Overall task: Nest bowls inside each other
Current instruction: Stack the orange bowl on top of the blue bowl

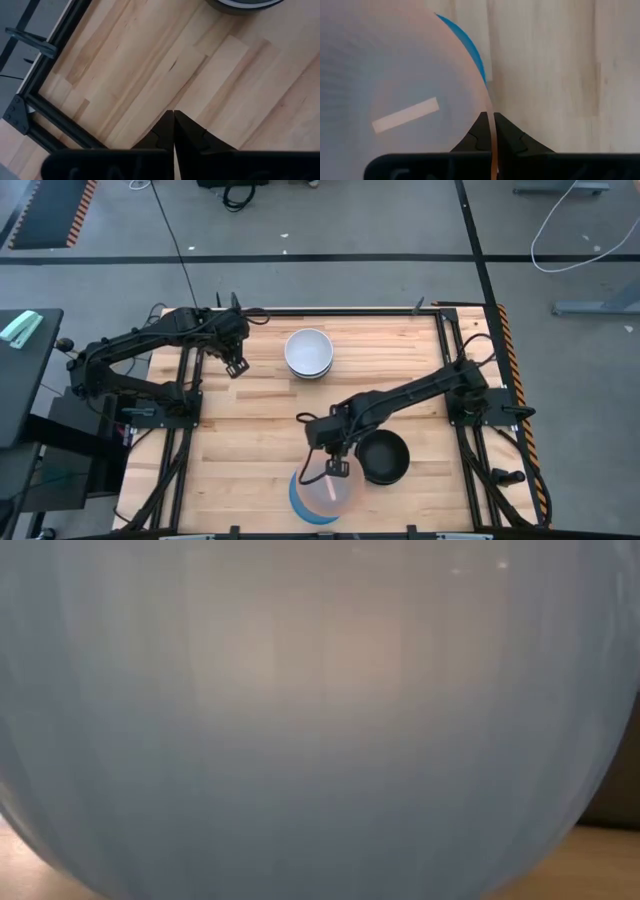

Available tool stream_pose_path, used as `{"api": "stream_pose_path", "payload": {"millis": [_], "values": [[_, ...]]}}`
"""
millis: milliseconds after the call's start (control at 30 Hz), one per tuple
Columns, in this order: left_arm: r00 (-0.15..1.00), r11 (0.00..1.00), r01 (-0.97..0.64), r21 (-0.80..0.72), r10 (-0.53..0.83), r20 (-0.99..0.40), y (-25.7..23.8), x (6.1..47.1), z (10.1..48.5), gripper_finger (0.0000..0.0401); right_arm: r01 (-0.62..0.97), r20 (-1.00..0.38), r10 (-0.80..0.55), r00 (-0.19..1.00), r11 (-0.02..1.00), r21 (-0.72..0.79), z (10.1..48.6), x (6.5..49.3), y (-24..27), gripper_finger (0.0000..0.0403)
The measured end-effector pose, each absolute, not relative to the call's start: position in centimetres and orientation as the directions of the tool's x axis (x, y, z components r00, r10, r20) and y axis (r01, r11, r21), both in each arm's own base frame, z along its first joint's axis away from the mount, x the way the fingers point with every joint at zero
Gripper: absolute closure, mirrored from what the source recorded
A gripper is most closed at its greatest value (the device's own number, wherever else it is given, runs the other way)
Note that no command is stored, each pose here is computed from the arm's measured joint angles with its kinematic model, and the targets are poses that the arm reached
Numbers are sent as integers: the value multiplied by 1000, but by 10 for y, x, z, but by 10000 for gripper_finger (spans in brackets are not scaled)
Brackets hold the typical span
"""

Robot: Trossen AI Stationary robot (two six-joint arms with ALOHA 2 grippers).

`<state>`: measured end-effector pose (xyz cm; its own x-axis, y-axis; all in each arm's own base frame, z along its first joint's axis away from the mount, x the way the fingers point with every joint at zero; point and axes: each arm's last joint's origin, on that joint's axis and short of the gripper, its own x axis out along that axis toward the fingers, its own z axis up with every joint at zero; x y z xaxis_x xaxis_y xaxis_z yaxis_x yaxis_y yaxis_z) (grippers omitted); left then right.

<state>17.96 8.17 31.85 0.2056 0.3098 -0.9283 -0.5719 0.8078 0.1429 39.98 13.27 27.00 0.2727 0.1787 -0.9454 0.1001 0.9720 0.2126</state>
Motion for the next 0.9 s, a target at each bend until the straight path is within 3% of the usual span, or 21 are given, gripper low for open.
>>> {"api": "stream_pose_path", "payload": {"millis": [367,700,900], "values": [[209,824,-547,150,307,-928,82,180,319,369,108,-949,189,251,969,222,230,422,138,398],[218,827,-541,150,311,-925,82,181,319,393,131,-961,167,221,971,199,205,437,118,398],[216,826,-543,149,309,-926,82,180,319,383,122,-964,173,202,972,200,194,444,102,398]]}}
